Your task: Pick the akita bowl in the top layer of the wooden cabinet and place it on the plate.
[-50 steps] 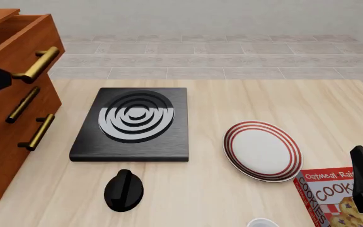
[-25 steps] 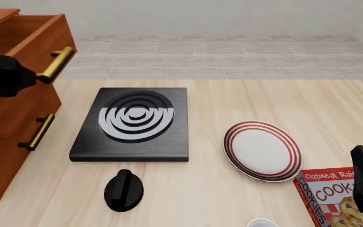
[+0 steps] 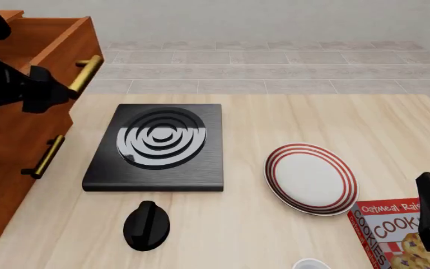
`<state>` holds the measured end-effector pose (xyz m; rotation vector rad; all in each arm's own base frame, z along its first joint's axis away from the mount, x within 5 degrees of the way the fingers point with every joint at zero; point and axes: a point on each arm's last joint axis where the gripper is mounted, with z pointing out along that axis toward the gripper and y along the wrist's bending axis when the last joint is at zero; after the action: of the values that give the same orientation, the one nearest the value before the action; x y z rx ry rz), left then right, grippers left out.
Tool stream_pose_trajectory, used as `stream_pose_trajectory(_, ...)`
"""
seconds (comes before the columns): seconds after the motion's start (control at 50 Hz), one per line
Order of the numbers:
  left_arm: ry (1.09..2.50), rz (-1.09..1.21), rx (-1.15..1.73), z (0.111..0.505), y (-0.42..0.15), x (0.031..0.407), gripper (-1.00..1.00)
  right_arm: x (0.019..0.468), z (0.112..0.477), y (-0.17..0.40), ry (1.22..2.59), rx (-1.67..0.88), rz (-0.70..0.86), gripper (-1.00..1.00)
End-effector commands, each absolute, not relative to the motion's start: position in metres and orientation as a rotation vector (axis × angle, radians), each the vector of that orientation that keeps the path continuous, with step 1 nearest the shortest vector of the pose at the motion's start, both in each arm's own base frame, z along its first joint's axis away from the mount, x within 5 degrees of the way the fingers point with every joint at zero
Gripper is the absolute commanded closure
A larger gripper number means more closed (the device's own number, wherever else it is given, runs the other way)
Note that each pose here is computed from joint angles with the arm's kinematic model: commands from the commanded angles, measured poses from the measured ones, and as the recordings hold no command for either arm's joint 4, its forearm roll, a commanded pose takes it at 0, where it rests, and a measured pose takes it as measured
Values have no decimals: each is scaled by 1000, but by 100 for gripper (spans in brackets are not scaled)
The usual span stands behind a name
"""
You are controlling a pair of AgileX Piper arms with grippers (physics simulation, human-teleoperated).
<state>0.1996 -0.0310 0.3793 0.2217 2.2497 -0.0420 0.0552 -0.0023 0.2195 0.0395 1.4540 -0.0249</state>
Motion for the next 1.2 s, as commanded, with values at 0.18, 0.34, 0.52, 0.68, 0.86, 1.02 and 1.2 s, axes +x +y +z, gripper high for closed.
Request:
stream_pose_trajectory(0.18, 2325, -109, 315, 365, -54, 217, -100, 55, 220, -3, 1452, 49, -24, -100)
stream_pose_trajectory(0.34, 2313, -126, 343, 370, -61, 219, -100, 55, 220, -3, 1453, 49, -23, -100)
stream_pose_trajectory(0.52, 2303, -137, 369, 375, -67, 221, -100, 55, 220, -3, 1453, 51, -22, -100)
stream_pose_trajectory(0.68, 2293, -149, 393, 379, -73, 221, -100, 55, 220, -3, 1452, 52, -22, -100)
stream_pose_trajectory(0.86, 2283, -163, 422, 384, -79, 222, -100, 55, 220, -3, 1451, 56, -22, -100)
stream_pose_trajectory(1.02, 2270, -171, 439, 392, -84, 223, -100, 55, 220, -3, 1449, 58, -21, -100)
stream_pose_trajectory(1.2, 2260, -174, 461, 398, -87, 223, -100, 55, 220, -3, 1448, 60, -19, -100)
